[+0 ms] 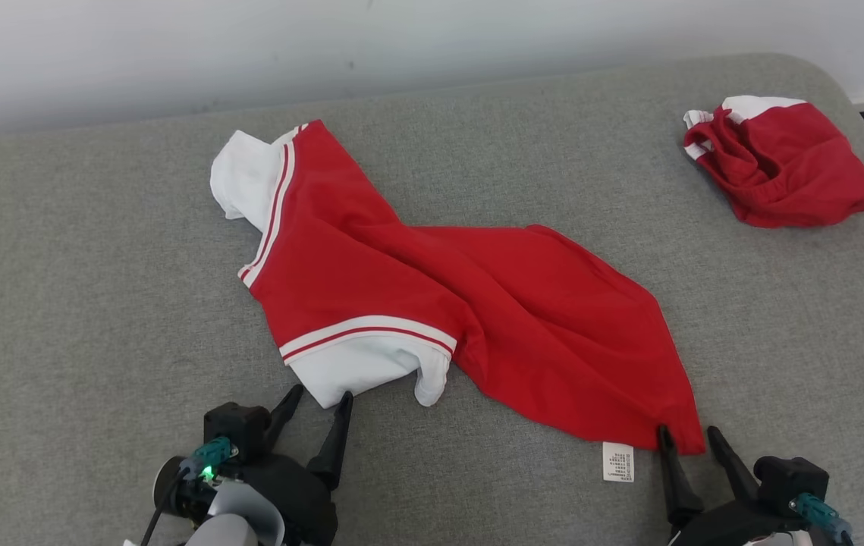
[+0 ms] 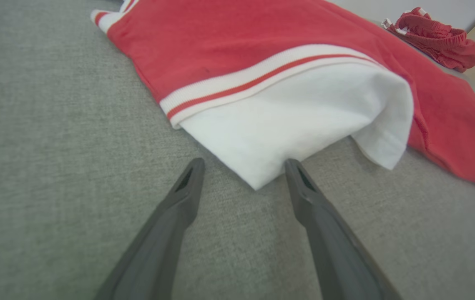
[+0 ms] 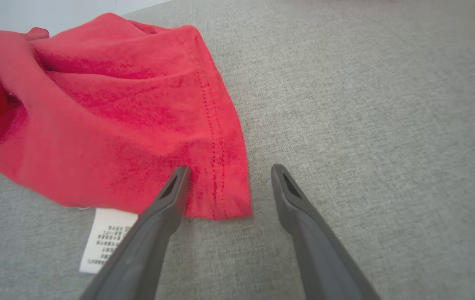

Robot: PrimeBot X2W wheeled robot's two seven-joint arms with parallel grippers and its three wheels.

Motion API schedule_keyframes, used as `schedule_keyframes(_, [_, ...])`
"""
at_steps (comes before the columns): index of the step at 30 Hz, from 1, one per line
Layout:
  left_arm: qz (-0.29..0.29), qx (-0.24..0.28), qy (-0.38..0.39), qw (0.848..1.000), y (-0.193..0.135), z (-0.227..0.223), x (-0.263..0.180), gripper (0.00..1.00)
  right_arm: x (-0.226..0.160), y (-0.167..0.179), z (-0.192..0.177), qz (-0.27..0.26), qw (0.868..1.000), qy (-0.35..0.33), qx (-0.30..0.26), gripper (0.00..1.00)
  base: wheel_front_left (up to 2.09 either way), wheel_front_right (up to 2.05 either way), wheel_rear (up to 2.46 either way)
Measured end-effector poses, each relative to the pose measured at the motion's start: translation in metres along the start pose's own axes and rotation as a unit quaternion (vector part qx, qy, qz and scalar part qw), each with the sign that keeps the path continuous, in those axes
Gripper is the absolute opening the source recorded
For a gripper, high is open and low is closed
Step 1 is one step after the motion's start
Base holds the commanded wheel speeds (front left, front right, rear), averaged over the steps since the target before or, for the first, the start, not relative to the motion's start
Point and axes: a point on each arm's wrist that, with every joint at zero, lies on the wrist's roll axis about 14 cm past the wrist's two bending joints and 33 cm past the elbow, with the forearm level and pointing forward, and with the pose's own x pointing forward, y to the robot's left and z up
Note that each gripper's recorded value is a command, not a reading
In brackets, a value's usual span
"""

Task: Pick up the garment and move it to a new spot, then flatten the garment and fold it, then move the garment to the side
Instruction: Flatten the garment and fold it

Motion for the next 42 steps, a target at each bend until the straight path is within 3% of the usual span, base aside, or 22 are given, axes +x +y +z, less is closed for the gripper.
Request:
schedule_keyframes(4, [-0.011, -0.011, 0.006, 1.000, -0.007, -0.002, 0.009, 1.00, 0.002, 0.005, -0.011, 0.002, 1.000, 0.016, 0.010, 1.00, 0.00, 0.00, 0.00])
schedule_keyframes(5, [-0.013, -0.013, 0.005, 1.000, -0.008, -0.001, 0.010, 0.65, 0.002, 0.007, -0.013, 0.003, 1.000, 0.019, 0.015, 1.00, 0.00, 0.00, 0.00])
schedule_keyframes(6, [-0.014, -0.017, 0.004, 1.000, -0.010, -0.001, 0.011, 0.34, 0.002, 0.009, -0.014, 0.005, 1.000, 0.020, 0.020, 0.41, 0.00, 0.00, 0.00])
schedule_keyframes(7, [-0.015, -0.024, 0.003, 1.000, -0.011, 0.000, 0.011, 0.00, 0.002, 0.011, -0.015, 0.007, 0.999, 0.021, 0.023, 0.00, 0.00, 0.00, 0.00])
schedule_keyframes(13, [-0.027, -0.044, -0.023, 0.998, -0.024, 0.015, 0.006, 0.00, -0.001, 0.029, -0.011, 0.029, 0.998, 0.012, 0.045, 0.00, 0.00, 0.00, 0.00])
schedule_keyframes(17, [-0.030, -0.050, -0.078, 0.995, -0.023, 0.051, 0.003, 0.00, 0.002, 0.038, 0.020, 0.048, 0.997, -0.036, 0.050, 0.00, 0.00, 0.00, 0.00])
schedule_keyframes(20, [-0.031, -0.026, -0.115, 0.993, -0.013, 0.080, 0.001, 0.00, 0.007, 0.045, 0.050, 0.071, 0.994, -0.076, 0.038, 0.00, 0.00, 0.00, 0.00])
schedule_keyframes(29, [-0.065, 0.070, -0.230, 0.969, 0.001, 0.222, 0.031, 0.00, 0.053, 0.079, 0.178, 0.150, 0.967, -0.206, 0.004, 0.00, 0.00, 0.00, 0.00])
schedule_keyframes(38, [-0.072, 0.095, -0.322, 0.939, 0.009, 0.382, 0.071, 0.00, 0.119, 0.117, 0.343, 0.196, 0.931, -0.308, -0.016, 0.00, 0.00, 0.00, 0.00])
schedule_keyframes(42, [-0.057, 0.128, -0.337, 0.931, 0.017, 0.412, 0.087, 0.00, 0.141, 0.124, 0.385, 0.198, 0.924, -0.328, -0.001, 0.00, 0.00, 0.00, 0.00])
